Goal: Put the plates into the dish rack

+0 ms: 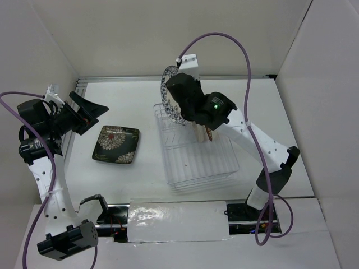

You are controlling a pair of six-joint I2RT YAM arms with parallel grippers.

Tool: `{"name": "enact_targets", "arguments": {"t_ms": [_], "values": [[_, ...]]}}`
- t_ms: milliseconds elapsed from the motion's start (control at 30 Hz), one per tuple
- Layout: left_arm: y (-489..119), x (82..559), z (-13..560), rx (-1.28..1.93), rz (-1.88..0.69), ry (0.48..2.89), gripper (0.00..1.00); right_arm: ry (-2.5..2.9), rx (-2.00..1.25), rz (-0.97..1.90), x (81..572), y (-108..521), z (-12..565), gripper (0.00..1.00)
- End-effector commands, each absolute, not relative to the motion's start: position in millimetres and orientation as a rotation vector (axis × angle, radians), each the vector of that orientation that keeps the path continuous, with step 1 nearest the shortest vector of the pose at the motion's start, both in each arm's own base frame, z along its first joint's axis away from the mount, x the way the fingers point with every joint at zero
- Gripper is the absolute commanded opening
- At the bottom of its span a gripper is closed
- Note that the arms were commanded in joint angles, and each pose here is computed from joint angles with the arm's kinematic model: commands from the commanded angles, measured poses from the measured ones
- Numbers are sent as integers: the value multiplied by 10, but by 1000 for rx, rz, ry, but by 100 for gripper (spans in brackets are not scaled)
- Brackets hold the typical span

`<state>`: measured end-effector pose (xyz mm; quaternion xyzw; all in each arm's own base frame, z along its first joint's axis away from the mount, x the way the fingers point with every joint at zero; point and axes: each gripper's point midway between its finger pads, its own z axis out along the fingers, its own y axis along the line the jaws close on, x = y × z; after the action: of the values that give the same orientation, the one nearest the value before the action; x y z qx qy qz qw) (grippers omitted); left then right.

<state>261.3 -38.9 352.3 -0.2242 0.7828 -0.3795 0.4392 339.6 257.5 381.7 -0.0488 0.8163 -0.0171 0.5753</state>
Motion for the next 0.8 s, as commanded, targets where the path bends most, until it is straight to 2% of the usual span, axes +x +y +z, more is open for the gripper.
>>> {"name": "enact_targets", "arguments": {"t_ms": [0,67,167,767], "values": [[-409,2657,3572,-501,-962,1927,99,1691,93,-189,3193,2109,4611,0],[-419,2665,3552,-499,-977,1931,99,1679,99,-319,3164,2067,4545,0],[-415,2666,3553,-497,-969,1932,98,1694,86,-358,3143,2108,4439,0],[-405,2639,3492,-512,-951,1937,98,1850,-11,-372,3035,2237,3724,0]]}}
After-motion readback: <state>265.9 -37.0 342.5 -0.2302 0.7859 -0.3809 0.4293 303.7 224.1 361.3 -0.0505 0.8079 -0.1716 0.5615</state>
